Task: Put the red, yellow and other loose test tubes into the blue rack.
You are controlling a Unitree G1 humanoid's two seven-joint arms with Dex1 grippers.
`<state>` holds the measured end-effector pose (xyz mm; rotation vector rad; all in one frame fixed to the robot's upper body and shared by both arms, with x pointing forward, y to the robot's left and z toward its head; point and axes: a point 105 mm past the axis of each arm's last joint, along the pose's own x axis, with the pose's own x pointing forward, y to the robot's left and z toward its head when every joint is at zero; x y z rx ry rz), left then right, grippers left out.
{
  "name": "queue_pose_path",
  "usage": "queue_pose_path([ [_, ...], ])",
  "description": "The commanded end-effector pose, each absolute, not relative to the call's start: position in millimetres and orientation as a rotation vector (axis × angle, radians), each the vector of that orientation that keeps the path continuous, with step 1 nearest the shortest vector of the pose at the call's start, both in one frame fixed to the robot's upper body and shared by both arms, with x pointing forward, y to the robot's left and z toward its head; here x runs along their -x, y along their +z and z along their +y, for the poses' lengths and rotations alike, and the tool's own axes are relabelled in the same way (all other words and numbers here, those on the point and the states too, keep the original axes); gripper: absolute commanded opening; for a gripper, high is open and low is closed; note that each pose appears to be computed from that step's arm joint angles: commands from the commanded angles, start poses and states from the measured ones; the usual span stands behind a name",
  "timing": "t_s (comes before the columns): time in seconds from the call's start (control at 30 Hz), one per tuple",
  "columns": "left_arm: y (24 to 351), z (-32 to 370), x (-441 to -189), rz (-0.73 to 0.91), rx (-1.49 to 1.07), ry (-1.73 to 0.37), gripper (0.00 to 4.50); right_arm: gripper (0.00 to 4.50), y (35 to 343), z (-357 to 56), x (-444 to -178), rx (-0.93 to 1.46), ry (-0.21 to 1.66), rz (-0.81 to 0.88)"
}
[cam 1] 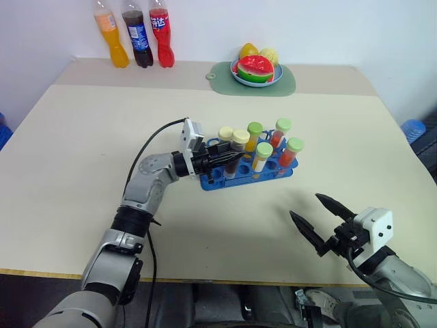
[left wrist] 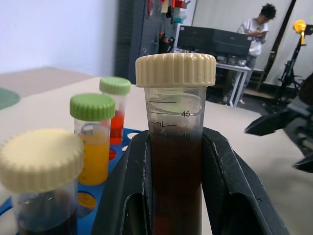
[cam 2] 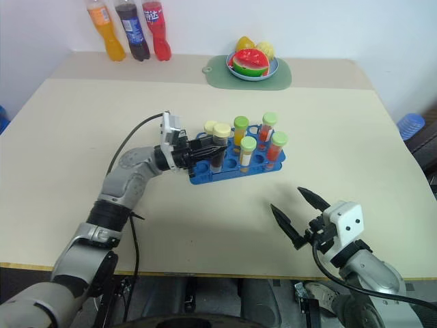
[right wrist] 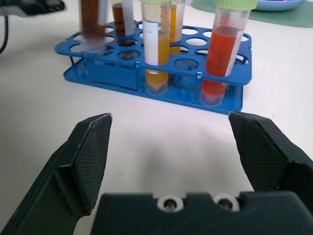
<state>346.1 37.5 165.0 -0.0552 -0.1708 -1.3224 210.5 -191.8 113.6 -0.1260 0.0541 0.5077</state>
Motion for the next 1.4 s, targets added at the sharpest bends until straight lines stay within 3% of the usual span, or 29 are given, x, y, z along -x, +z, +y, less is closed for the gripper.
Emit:
queue_pose_path([
  [0.03, 163, 36, -349, -0.193, -0.023, -1.318, 0.75, 4.23, 129, -190, -207, 0.158, 0.499, -0.008],
  [0.47, 158, 42, -353, -0.212, -0.076, -1.234, 0.75, 4.23, 129, -190, -210, 0.162, 0.503, -0.007],
  [0.7, 180, 48, -347, -0.273, -0.009, -1.179, 4.28, 4.23, 130, -192, -214, 0.171, 0.506, -0.012],
  [0.87, 179, 78, -344, -0.251, -0.092, -1.032, 4.28, 4.23, 130, -200, -222, 0.187, 0.476, -0.014],
  [1.07, 173, 123, -316, -0.205, -0.097, -0.969, 4.28, 4.23, 123, -220, -233, 0.206, 0.381, -0.01],
  [1.13, 160, 144, -308, -0.106, -0.168, -0.93, 4.28, 4.23, 119, -224, -233, 0.204, 0.363, -0.003],
  [1.4, 152, 189, -281, 0.044, -0.219, -0.961, 4.28, 4.23, 112, -228, -227, 0.187, 0.356, 0.021],
])
